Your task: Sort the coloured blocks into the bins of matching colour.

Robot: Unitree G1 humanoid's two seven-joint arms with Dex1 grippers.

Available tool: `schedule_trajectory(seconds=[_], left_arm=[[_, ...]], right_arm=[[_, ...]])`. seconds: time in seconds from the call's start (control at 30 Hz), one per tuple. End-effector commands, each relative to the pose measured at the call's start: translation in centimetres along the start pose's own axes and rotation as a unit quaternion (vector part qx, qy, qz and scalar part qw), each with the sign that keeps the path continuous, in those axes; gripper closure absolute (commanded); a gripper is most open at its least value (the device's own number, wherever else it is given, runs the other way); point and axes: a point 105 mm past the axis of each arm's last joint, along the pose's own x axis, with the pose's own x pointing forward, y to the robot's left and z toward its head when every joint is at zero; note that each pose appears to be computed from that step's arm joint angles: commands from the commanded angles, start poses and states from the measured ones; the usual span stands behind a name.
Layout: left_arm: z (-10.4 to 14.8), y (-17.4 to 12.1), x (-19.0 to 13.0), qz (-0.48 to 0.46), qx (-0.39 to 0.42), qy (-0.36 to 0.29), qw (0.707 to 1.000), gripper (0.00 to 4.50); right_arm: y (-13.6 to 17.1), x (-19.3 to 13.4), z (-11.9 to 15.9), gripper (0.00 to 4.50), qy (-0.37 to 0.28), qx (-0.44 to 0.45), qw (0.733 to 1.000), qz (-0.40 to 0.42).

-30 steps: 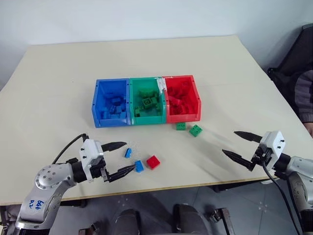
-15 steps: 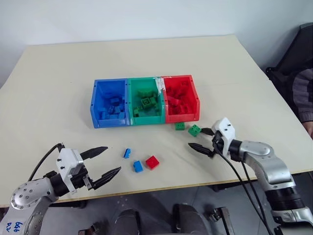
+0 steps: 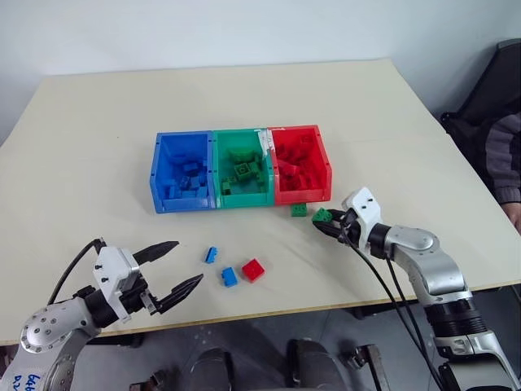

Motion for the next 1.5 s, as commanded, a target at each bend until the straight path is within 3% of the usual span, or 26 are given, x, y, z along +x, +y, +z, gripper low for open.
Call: schedule_trajectory(seconds=[0.03,0.13,0.27,0.53,0.77,0.83,0.97,1.2,1.37,1.5], left_arm=[[1.8,-0.2,0.2,0.006,0.015,-0.046,0.999,0.00],[2.7,0.7,-0.5,0.062,0.012,-0.075,0.995,0.00],[2.7,0.8,-2.0,0.115,-0.011,-0.087,0.990,0.00],[0.5,-0.8,-3.7,0.138,-0.031,-0.042,0.989,0.00],[0.4,-0.5,-4.0,0.142,-0.021,-0.037,0.989,0.00],[0.3,-0.5,-3.7,0.129,-0.018,-0.032,0.991,0.00],[0.1,-0.5,-2.5,0.092,-0.016,-0.023,0.995,0.00],[-0.5,-0.5,2.4,-0.039,0.009,-0.011,0.999,0.00],[-0.3,-0.1,4.3,-0.079,0.015,-0.015,0.997,0.00],[0.1,0.5,4.6,-0.086,0.024,-0.020,0.996,0.00]], right_arm=[[1.6,-1.1,1.9,3.03,-0.013,0.031,0.997,0.070],[4.7,-0.2,6.9,3.03,-0.063,0.029,0.985,0.160],[6.5,3.7,11.8,3.03,-0.110,0.014,0.980,0.165],[7.1,10.6,16.0,3.03,-0.148,-0.070,0.982,0.091],[6.9,10.3,17.0,0.60,-0.181,-0.053,0.976,0.109],[6.9,8.9,16.7,0.03,-0.192,-0.062,0.972,0.124],[5.5,5.7,14.5,0.03,-0.199,-0.060,0.971,0.121],[0.9,-3.3,5.4,0.03,-0.139,-0.062,0.988,0.024],[0.1,-6.2,1.9,0.03,-0.089,-0.053,0.995,-0.009],[1.8,-5.4,2.6,0.03,-0.092,-0.031,0.995,0.009]])
